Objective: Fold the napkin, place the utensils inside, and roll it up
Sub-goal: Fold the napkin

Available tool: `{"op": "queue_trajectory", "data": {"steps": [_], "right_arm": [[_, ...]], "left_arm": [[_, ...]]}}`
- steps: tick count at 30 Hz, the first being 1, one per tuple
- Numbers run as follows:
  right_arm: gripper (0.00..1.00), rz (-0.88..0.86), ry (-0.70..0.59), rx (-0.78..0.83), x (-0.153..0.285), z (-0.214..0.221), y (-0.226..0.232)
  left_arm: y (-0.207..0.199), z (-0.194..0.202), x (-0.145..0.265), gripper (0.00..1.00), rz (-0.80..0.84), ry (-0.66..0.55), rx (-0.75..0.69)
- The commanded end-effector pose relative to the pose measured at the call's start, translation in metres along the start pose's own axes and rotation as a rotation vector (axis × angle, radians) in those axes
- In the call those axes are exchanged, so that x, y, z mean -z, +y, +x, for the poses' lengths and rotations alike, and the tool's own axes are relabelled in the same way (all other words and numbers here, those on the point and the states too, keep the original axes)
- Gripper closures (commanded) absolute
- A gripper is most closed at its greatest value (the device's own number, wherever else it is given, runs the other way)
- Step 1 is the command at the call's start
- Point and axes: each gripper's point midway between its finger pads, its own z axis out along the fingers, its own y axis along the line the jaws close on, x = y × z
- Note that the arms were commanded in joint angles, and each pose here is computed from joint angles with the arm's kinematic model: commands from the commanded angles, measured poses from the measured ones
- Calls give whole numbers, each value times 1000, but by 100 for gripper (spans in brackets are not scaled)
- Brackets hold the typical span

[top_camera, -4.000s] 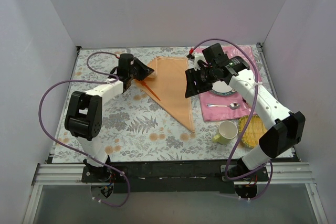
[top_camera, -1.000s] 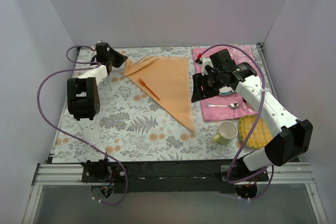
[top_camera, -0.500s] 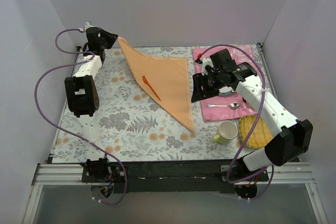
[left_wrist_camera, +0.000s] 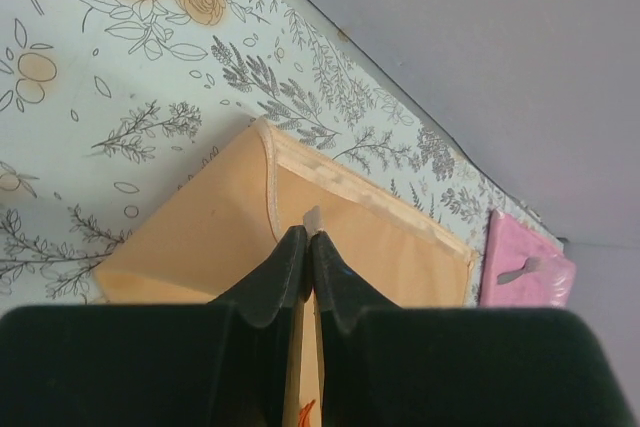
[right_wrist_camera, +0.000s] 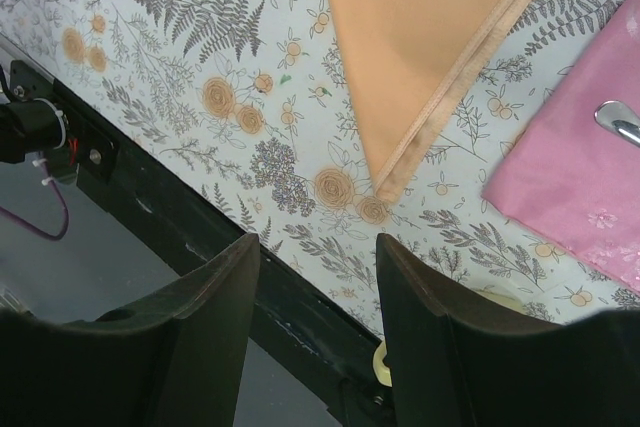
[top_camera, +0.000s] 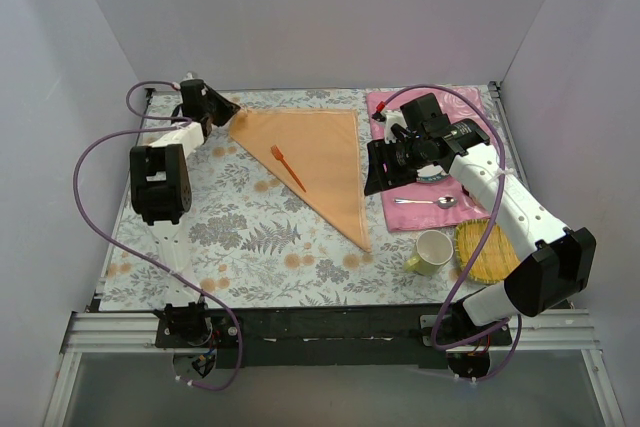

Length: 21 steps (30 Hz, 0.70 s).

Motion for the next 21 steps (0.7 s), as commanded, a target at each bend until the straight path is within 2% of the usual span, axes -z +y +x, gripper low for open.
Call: {"op": "queue_trajectory", "data": {"steps": [1,5,9,21], "right_arm": [[42,-26,-19,-4,2,-1,3],[42,-31,-28,-4,1,-4,5],[42,-42,-22,-6,-3,-2,4],[42,-127,-34,-47,-31,-24,9]], "left_arm": [[-97,-7,52,97,151,-59,-156],[-113,31,63,97,165,-19,-181],[-111,62,72,97,147,26,-134],[-121,124,104,97,160,121,-72]]}}
